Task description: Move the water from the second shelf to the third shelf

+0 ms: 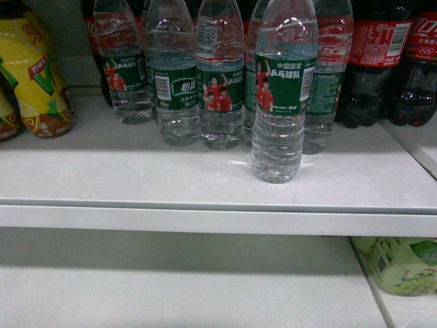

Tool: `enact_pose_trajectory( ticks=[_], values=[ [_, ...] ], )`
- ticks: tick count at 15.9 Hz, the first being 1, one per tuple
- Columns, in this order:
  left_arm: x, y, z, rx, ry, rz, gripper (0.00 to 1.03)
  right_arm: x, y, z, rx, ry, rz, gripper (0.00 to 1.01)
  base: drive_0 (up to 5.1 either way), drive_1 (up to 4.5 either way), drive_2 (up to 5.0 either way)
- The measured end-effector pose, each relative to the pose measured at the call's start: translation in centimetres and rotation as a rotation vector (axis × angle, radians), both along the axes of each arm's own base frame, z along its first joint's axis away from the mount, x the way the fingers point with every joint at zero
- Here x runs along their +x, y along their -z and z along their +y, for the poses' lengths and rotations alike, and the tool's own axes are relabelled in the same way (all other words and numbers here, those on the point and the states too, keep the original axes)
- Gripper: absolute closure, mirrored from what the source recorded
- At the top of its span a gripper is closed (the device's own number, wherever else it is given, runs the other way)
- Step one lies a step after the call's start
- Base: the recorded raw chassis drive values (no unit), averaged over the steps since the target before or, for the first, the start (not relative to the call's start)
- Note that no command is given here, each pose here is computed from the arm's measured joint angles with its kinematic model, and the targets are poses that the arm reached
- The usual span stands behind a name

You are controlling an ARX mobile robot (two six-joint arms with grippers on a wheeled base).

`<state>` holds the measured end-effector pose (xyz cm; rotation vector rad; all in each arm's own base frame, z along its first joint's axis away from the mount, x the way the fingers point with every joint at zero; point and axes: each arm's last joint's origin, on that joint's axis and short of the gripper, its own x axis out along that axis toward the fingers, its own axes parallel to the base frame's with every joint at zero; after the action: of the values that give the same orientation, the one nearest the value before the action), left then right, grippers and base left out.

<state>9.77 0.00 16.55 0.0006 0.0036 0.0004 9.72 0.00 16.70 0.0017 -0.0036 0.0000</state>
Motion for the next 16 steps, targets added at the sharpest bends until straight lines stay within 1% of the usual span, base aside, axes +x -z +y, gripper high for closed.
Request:
enact_pose_trajectory(
  ticks=[16],
  values=[
    [0.00,0.00,0.00,0.000,0.000,0.000,0.05,0.00,0.00,0.00,0.000,0.000,0.000,0.03,0.0,0.00,0.0]
  ],
)
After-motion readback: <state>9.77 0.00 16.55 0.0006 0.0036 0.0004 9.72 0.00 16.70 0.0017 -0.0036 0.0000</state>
